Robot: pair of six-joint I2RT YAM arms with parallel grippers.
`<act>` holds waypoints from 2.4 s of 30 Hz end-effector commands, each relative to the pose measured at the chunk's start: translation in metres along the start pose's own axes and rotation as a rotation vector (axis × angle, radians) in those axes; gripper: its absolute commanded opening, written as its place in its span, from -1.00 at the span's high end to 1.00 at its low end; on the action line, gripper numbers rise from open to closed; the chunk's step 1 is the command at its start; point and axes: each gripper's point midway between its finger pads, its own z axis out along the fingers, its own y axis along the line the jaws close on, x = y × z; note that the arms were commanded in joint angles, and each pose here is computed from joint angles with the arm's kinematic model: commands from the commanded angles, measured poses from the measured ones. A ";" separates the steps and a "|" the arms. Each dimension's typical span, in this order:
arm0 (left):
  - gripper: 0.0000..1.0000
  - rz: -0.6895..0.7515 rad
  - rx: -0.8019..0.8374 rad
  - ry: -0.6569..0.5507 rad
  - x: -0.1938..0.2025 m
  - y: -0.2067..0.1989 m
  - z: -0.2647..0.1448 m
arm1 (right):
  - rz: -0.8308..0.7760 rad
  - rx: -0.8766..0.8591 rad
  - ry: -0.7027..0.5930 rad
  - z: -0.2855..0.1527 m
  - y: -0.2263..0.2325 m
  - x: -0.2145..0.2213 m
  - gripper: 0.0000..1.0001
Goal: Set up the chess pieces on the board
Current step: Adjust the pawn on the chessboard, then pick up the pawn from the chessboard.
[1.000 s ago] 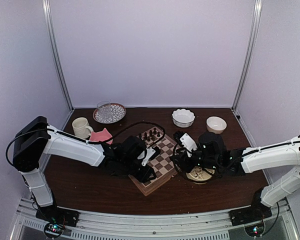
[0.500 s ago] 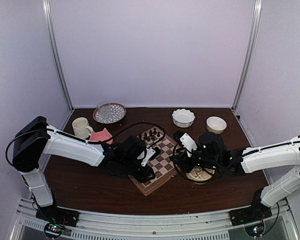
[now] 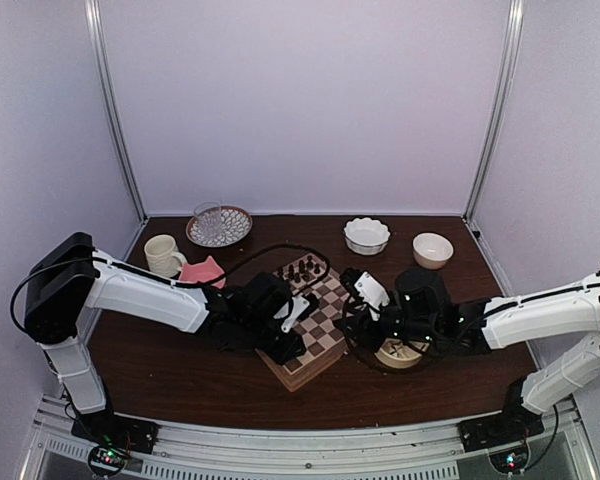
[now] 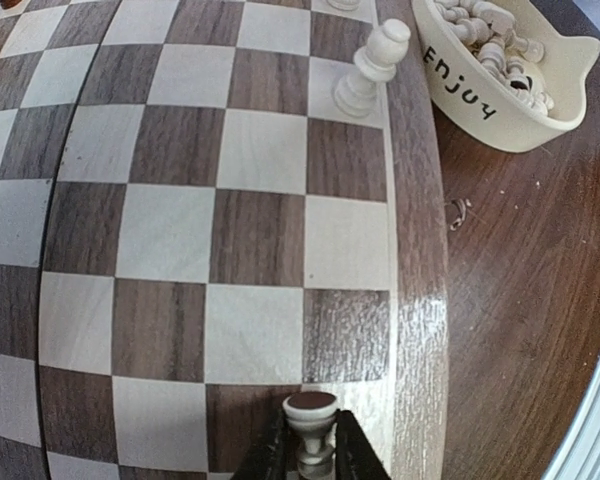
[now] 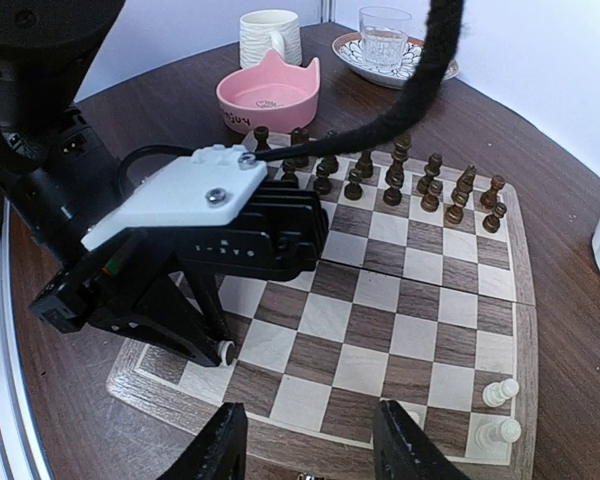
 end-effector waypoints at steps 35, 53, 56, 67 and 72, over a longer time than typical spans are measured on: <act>0.50 -0.031 -0.172 -0.047 -0.010 0.026 -0.020 | -0.134 -0.101 0.030 0.014 0.042 -0.001 0.08; 0.54 -0.028 -0.149 0.027 -0.003 0.022 -0.006 | -0.137 -0.093 0.046 0.016 0.042 0.001 0.07; 0.59 -0.023 -0.163 0.024 -0.004 0.024 -0.007 | -0.134 -0.096 0.040 0.016 0.042 0.000 0.07; 0.79 -0.025 -0.123 -0.006 -0.010 0.017 -0.013 | -0.164 -0.119 0.035 0.013 0.049 -0.001 0.09; 0.79 -0.033 -0.074 -0.024 -0.012 0.009 -0.017 | -0.231 -0.114 0.027 0.010 0.058 -0.001 0.03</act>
